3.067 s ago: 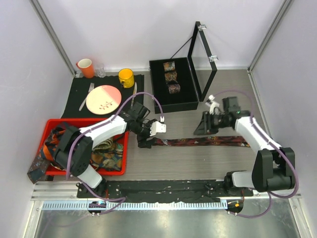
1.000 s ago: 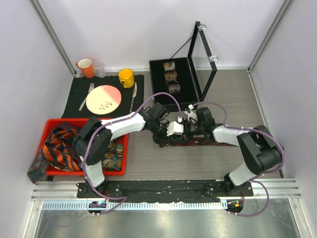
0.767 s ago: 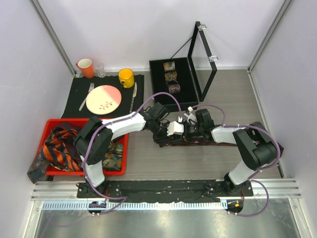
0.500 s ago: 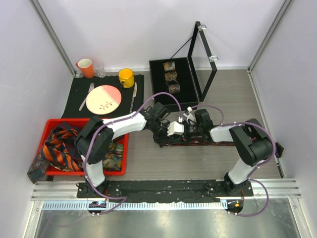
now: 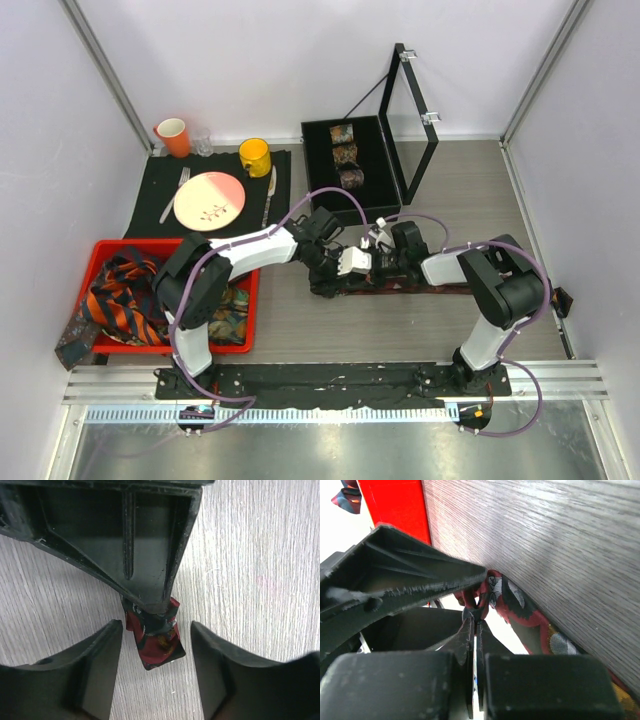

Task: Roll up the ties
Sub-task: Flatten out the tie at the center of the board.

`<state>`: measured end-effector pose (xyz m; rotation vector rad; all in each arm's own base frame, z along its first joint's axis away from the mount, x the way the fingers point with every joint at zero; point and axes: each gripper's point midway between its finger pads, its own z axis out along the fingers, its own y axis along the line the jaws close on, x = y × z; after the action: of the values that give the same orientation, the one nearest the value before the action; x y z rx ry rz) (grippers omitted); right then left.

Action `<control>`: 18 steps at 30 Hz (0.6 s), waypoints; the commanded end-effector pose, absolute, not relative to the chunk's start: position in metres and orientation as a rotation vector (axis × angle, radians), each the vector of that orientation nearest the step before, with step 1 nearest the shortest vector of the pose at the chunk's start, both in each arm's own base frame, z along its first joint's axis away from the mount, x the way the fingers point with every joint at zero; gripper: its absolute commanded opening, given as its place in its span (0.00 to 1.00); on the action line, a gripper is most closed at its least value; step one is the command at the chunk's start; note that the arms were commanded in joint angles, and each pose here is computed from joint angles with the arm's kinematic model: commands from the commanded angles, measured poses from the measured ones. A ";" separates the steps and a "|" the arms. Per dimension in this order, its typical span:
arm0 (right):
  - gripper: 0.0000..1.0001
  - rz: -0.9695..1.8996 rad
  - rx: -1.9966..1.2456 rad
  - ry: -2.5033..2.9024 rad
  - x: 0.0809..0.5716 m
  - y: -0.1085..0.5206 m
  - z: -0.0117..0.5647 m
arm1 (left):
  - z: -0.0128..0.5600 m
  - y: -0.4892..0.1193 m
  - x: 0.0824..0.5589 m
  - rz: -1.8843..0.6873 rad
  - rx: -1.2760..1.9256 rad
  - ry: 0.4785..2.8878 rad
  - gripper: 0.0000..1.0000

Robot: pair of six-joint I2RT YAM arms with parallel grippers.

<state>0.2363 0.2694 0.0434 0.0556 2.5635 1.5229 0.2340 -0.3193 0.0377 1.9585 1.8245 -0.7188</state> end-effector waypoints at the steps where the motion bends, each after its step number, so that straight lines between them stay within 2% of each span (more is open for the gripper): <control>1: 0.01 1.515 -0.007 2.521 0.248 0.272 0.052 | 0.054 -0.320 0.239 -0.681 1.957 1.742 0.64; 4: 0.01 1.520 -0.020 2.517 0.248 0.273 0.054 | 0.056 -0.322 0.243 -0.654 1.939 1.718 0.78; 7: 0.01 1.531 -0.016 2.511 0.248 0.274 0.057 | 0.053 -0.326 0.250 -0.622 1.932 1.721 0.85; 13: 0.01 1.562 -0.016 2.486 0.247 0.275 0.063 | 0.041 -0.332 0.253 -0.586 1.963 1.733 0.88; 18: 0.01 1.596 -0.002 2.454 0.248 0.278 0.072 | 0.034 -0.334 0.244 -0.611 1.995 1.719 0.84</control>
<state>0.2388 0.2720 0.0489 0.0383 2.5530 1.5405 0.2401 -0.3211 0.0310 1.9826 1.7898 -0.6112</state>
